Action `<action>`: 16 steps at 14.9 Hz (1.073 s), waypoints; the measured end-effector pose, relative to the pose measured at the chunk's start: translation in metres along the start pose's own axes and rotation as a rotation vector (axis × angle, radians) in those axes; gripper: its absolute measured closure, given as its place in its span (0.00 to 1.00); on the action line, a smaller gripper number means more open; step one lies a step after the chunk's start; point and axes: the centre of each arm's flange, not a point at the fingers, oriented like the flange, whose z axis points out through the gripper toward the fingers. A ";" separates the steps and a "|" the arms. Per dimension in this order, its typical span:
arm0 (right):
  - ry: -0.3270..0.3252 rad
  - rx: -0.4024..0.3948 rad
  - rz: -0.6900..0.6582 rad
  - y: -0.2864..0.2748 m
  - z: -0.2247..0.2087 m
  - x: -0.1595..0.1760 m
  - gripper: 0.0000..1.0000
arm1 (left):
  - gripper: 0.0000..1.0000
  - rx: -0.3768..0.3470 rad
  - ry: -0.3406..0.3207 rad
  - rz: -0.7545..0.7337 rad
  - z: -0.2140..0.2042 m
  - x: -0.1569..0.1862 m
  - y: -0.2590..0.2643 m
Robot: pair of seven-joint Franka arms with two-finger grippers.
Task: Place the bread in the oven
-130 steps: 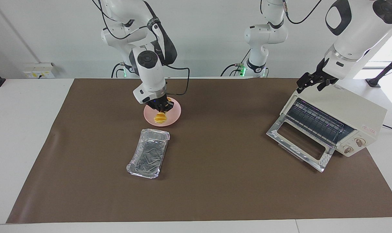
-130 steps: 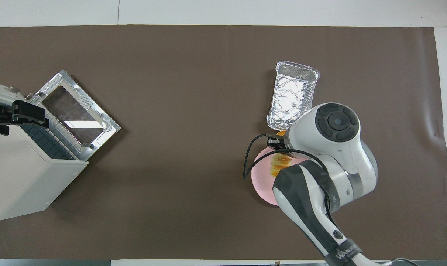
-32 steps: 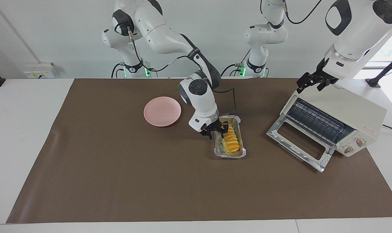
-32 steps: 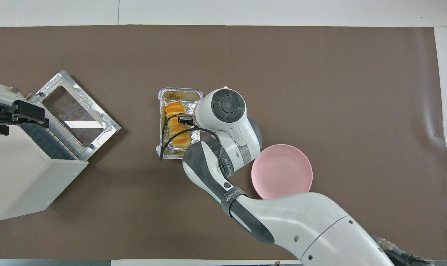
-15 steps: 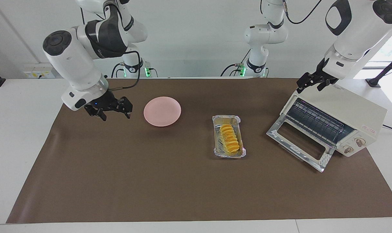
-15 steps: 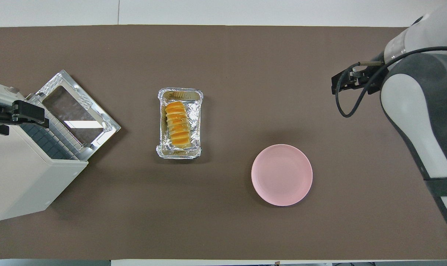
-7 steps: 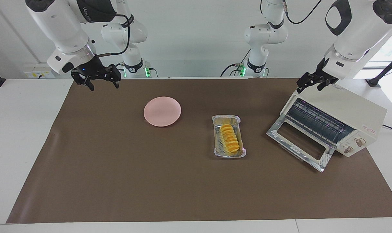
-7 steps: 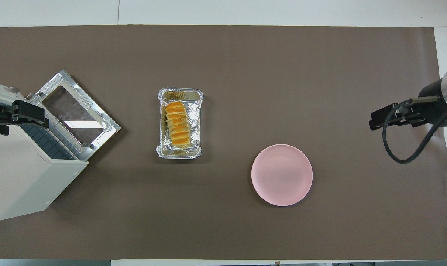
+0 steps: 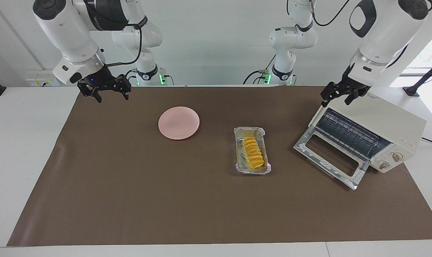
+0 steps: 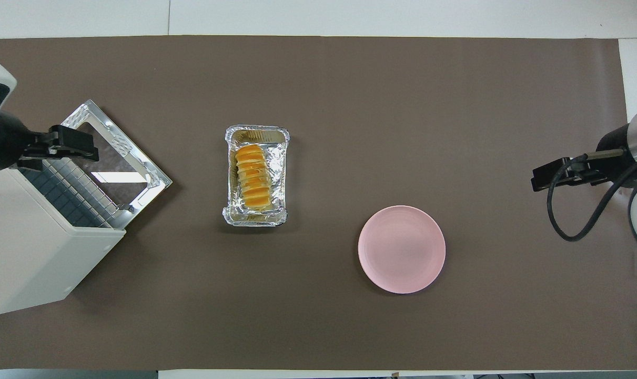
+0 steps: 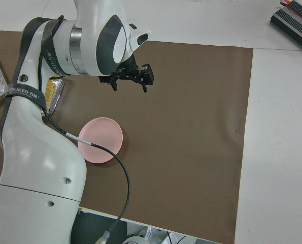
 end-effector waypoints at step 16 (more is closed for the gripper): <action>0.044 -0.002 0.014 0.008 -0.027 -0.018 0.00 | 0.00 0.011 -0.032 0.133 0.218 -0.033 0.255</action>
